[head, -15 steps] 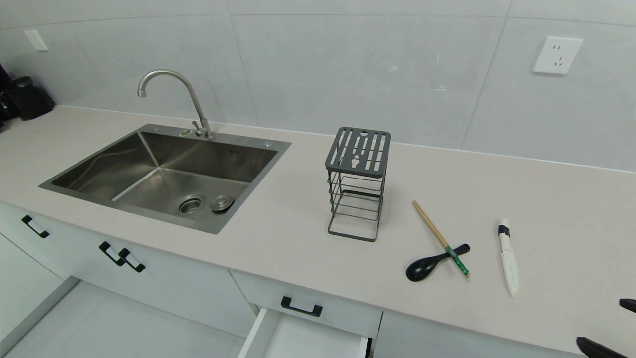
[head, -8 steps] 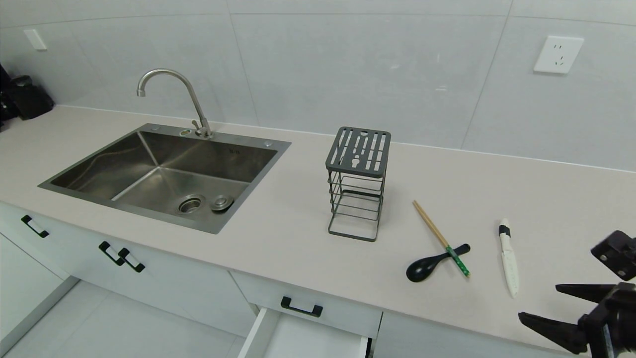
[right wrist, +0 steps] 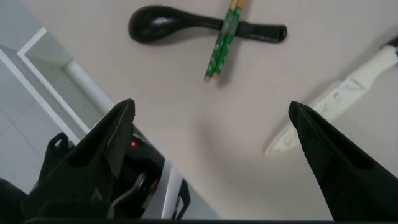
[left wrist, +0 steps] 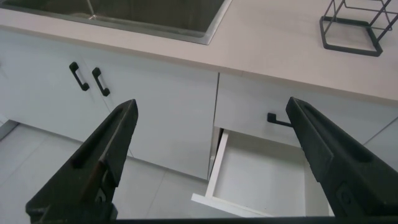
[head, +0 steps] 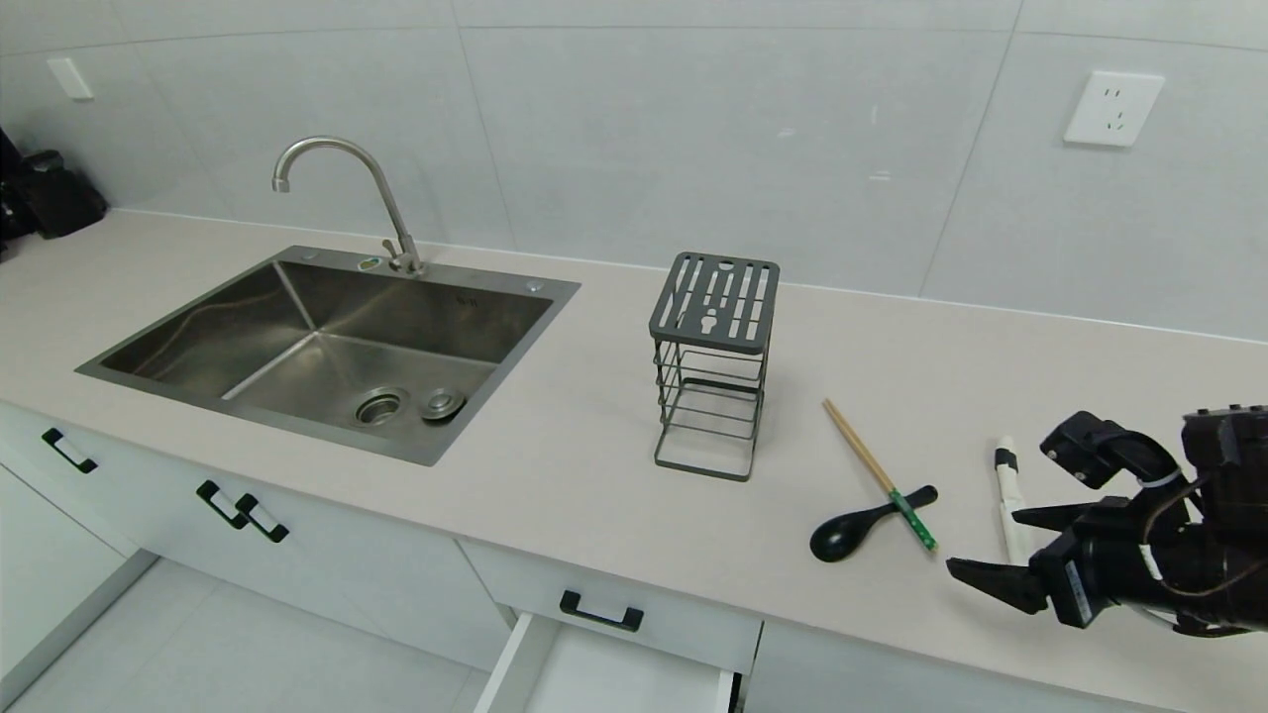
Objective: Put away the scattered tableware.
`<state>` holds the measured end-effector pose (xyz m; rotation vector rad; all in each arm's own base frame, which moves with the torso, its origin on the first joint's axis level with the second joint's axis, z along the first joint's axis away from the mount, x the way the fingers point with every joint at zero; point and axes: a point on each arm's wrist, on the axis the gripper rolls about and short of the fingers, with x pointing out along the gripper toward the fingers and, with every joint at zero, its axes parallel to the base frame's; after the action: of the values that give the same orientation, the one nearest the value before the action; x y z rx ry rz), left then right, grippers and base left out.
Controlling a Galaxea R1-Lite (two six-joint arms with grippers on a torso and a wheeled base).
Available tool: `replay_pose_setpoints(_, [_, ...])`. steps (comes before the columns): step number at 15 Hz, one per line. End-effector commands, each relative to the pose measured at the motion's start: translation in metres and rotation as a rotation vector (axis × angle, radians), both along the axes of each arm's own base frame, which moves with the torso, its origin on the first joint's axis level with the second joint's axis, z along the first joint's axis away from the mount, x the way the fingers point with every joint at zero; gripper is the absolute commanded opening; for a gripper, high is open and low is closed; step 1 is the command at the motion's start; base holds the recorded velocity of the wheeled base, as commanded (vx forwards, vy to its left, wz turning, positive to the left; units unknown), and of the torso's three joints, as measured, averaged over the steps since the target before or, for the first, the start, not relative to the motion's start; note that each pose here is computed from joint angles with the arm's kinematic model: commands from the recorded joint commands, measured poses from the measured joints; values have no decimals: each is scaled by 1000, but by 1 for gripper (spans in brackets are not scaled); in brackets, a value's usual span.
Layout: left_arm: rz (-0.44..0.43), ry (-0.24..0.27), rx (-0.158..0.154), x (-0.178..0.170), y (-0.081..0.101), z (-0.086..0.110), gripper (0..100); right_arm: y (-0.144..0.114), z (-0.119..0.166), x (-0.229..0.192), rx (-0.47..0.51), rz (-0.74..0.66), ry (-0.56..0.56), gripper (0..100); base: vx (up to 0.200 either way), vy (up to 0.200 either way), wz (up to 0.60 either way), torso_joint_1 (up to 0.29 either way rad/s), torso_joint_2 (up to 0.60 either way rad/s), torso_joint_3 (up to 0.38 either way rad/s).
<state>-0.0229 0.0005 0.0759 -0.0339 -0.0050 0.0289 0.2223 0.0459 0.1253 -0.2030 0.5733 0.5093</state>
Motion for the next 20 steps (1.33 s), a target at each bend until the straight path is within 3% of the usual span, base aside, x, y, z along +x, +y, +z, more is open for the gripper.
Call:
replay_pose_setpoints(1, [0, 1, 0, 0, 0, 0, 100, 10, -13, 18, -8, 24, 46, 100, 0, 0, 0, 0, 0, 0])
replay_pose_setpoints(11, [2, 1, 0, 0, 0, 0, 100, 24, -31, 70, -35, 7, 74, 100, 0, 0, 0, 0, 0, 0])
replay_pose_setpoints(20, [0, 1, 0, 0, 0, 0, 100, 38, -39, 77, -37, 5, 93, 100, 0, 0, 0, 0, 0, 0])
